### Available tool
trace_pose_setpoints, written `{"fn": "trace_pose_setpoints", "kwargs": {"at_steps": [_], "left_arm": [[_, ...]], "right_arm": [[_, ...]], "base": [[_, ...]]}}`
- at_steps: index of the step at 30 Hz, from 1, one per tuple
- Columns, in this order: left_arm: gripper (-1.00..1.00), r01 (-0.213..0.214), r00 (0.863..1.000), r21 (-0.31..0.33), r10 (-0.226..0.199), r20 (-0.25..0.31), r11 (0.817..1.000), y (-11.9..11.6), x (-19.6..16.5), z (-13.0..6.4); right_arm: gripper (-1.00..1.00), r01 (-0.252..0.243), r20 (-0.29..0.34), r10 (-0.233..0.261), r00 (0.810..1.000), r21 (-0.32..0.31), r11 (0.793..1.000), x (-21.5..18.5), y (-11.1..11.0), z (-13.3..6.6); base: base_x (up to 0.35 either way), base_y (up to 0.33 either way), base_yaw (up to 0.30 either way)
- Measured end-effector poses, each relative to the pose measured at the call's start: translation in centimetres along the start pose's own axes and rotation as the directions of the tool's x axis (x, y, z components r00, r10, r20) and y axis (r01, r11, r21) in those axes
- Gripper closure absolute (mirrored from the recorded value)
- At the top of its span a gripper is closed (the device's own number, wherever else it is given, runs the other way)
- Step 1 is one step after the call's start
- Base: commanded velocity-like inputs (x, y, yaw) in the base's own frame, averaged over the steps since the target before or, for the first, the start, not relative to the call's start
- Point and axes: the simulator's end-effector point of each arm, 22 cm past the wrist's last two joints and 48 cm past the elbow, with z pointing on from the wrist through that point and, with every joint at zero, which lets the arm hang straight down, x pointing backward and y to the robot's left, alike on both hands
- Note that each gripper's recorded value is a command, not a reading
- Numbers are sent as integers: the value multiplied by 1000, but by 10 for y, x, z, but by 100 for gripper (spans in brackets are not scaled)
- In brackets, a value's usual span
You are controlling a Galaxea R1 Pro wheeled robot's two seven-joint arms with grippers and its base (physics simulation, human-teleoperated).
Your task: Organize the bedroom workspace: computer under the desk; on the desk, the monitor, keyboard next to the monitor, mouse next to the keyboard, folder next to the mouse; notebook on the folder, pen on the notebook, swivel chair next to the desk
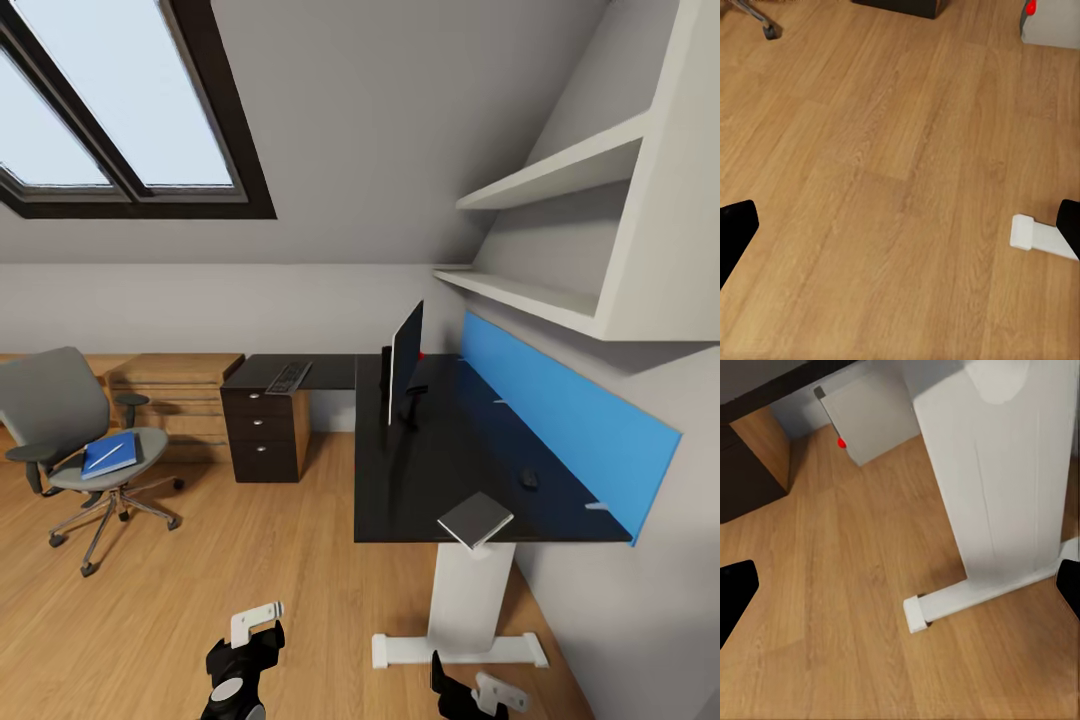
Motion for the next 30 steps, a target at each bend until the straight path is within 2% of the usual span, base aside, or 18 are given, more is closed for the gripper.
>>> {"fn": "trace_pose_setpoints", "kwargs": {"at_steps": [3,4,7,9,11,13,15,18,25,28,30], "left_arm": [[-100,0,1000,0,0,0,1000,0,-3,-3],[-100,0,1000,0,0,0,1000,0,-4,-4],[-100,-1,1000,0,1,0,1000,0,-6,-6],[-100,-1,1000,0,1,0,1000,0,-8,-8],[-100,0,1000,-1,0,0,1000,1,-10,-10],[-100,0,1000,-2,0,0,1000,1,-10,-10],[-100,0,1000,-3,0,0,1000,1,-10,-10],[-100,-1,1000,-5,1,1,1000,2,-10,-10],[-100,-1,1000,-6,1,2,1000,2,-11,-9],[-100,-1,1000,-6,1,2,1000,2,-10,-10],[-100,-1,1000,-6,1,2,1000,2,-11,-9]], "right_arm": [[-100,12,12,-12,1000,2,1000,-8,-5,-1],[-100,21,44,-21,999,7,1000,-18,-10,-1],[-100,30,79,-31,996,12,999,-32,-14,-1],[-100,30,139,-32,990,13,999,-63,-25,8],[-100,25,163,-27,986,16,1000,-81,-29,13],[-100,7,196,-15,981,38,999,-112,-37,28],[-100,-4,203,-7,979,53,999,-125,-40,35],[-100,-28,198,12,980,77,997,-155,-45,54],[-100,-49,156,37,987,68,997,-216,-28,91],[-100,-52,125,42,991,73,996,-234,-22,103],[-100,-47,83,40,996,81,996,-248,-15,113]], "base": [[0,0,0],[0,0,0],[0,0,0],[0,0,0],[0,0,0],[0,0,0],[0,0,0],[0,0,0],[0,0,0],[0,0,0],[0,0,0]]}}
